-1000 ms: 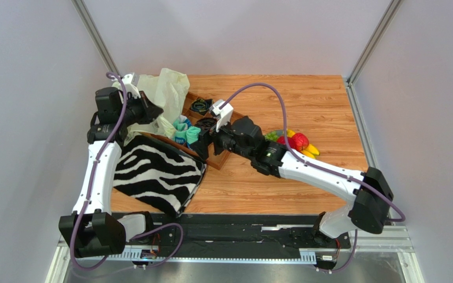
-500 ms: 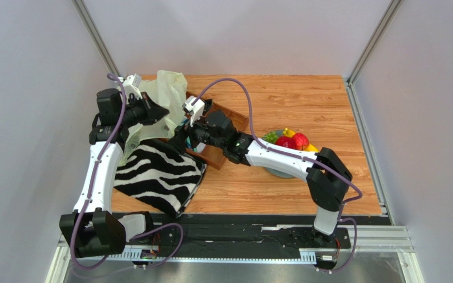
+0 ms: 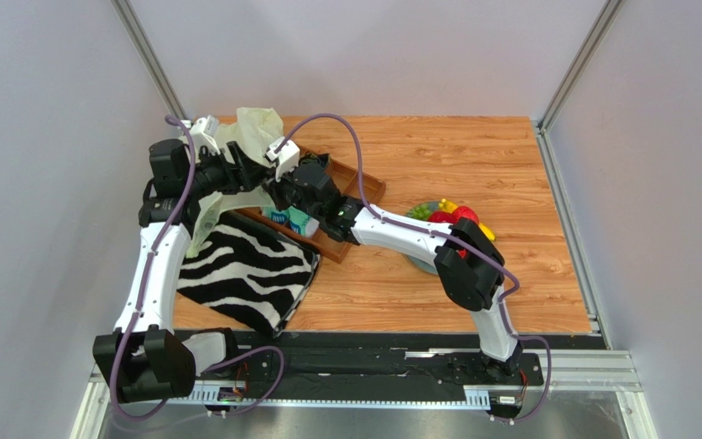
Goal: Place the fruits into the plastic bag
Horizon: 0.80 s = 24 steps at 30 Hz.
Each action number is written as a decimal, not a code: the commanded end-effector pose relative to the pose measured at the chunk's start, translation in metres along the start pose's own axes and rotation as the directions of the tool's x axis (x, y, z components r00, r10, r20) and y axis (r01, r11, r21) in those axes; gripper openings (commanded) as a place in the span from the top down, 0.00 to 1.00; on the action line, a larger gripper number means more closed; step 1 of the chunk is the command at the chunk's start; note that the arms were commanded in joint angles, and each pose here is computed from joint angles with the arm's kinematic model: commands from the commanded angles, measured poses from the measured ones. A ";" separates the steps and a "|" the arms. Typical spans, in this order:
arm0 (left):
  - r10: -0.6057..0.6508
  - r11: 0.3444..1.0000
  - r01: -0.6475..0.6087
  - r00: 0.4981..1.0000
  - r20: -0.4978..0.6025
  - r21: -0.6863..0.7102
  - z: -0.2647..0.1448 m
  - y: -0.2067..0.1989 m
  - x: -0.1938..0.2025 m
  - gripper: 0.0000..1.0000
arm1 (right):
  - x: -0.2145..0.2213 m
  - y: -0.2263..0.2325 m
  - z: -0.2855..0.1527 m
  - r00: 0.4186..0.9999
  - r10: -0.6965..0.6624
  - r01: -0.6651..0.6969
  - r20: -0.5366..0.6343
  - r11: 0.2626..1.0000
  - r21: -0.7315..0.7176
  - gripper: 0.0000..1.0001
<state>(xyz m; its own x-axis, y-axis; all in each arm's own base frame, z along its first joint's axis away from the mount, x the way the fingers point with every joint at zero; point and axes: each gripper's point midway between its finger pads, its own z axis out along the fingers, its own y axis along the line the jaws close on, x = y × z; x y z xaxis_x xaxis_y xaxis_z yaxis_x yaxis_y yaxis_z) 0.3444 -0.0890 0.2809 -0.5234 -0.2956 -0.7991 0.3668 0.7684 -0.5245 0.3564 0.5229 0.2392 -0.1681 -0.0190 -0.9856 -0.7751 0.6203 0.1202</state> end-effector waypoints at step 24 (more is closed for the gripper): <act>0.189 0.973 -0.165 0.970 0.150 -0.164 -0.029 0.007 -0.028 0.07 | -0.135 -0.348 -0.085 0.944 -0.069 -0.246 0.323 0.508 0.826 1.00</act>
<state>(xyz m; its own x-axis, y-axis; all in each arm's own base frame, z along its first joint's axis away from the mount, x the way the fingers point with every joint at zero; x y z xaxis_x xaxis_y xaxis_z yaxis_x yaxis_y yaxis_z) 0.3382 -0.0532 0.2999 -0.3428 -0.2399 -0.9082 0.2710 0.9005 -0.3402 0.6064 0.2933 0.3036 0.0477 0.1478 -0.9879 0.0543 0.9871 0.1504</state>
